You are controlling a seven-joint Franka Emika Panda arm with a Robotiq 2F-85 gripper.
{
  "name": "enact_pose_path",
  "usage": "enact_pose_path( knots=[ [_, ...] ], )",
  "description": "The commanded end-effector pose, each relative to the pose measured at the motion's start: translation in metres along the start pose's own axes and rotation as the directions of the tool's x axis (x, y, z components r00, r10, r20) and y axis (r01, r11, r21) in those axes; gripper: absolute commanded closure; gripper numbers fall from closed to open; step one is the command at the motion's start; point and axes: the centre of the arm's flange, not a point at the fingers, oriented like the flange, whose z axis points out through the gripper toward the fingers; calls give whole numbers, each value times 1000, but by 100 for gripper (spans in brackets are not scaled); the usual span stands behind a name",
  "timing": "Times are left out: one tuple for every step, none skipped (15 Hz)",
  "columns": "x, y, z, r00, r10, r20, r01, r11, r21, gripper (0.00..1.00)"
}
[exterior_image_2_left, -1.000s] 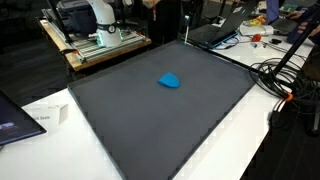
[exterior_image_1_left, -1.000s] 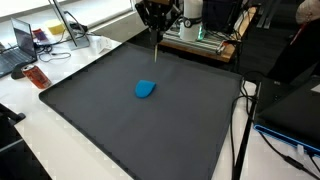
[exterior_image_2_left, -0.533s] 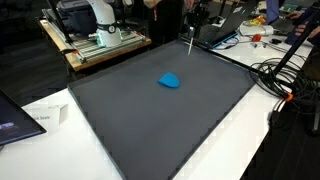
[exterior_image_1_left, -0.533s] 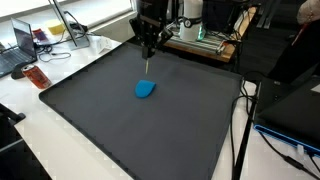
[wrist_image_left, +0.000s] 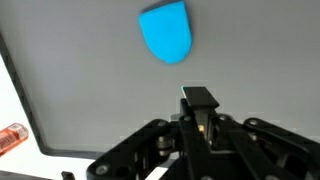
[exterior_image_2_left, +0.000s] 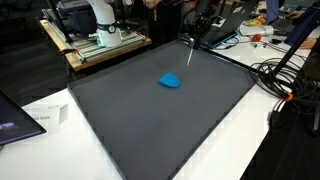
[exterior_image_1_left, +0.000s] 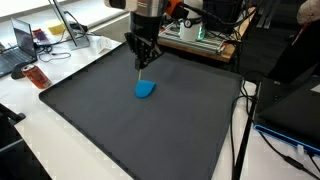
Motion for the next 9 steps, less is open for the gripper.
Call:
enact_pose_path(
  knots=[
    [14,-16,10,999,32,6,-31,997,-71,97],
    [14,-20,14,999,37,9,-36,995,-92,97],
    [14,-25,18,999,40,7,-39,992,-120,97],
    [14,-31,21,999,43,6,-42,989,-144,97],
    [13,-36,24,999,43,6,-42,985,-168,97],
    [12,-43,27,999,46,4,-44,980,-195,97],
    [11,-49,29,999,47,-1,-47,973,-225,97],
    [10,-55,31,999,50,-4,-50,967,-249,97],
    [8,-62,33,999,53,-3,-52,962,-270,97]
  ],
)
